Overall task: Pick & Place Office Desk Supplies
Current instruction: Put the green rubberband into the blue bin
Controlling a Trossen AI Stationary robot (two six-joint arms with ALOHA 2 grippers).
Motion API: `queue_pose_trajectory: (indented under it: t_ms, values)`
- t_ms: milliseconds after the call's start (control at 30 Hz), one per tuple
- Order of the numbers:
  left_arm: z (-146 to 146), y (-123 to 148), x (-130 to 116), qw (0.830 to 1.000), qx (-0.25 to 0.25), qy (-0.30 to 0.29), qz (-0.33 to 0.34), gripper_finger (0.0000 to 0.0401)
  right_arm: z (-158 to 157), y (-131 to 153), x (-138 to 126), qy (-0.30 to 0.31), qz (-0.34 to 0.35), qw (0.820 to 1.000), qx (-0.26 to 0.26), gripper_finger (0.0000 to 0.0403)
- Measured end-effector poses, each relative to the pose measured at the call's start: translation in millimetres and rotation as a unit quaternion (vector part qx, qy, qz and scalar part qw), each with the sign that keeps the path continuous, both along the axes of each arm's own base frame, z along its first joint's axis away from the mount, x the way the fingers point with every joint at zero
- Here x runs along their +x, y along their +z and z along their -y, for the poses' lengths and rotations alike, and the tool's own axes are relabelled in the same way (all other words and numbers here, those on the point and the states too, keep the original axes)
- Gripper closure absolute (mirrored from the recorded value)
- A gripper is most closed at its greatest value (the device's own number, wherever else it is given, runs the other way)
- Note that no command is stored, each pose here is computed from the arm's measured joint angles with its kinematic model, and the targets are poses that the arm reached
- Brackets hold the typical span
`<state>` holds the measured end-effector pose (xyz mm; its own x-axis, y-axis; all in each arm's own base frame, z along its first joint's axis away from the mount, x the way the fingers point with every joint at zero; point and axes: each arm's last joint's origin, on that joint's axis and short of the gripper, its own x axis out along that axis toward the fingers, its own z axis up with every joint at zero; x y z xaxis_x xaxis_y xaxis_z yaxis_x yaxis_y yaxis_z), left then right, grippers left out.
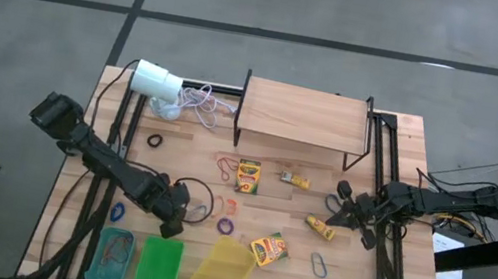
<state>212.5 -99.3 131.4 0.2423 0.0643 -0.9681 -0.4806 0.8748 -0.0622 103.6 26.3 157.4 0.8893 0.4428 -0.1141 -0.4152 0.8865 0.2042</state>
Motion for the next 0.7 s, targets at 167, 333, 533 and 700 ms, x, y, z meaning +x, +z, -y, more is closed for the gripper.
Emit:
queue_pose_trajectory:
  t_ms: [167, 333, 533, 700]
  values:
    - [-0.3, -0.7, -0.4, 1.0, -0.004, 0.02, 0.002, 0.0395, 0.0, 0.0, 0.0, 0.0, 0.0, 1.0, 0.0, 0.0394]
    - [-0.1, -1.4, -1.3, 0.999, -0.01, 0.031, 0.001, 0.0374, 0.0, 0.0, 0.0, 0.0, 0.0, 1.0, 0.0, 0.0394]
    - [4.5, -1.5, -1.8, 1.0, -0.01, -0.001, 0.006, 0.0336, 0.0, -0.1, 0.0, 0.0, 0.0, 1.0, 0.0, 0.0394]
    - [5.6, -1.3, -0.9, 1.0, -0.017, -0.008, 0.01, 0.0296, 0.0, 0.0, 0.0, 0.0, 0.0, 1.0, 0.0, 0.0394]
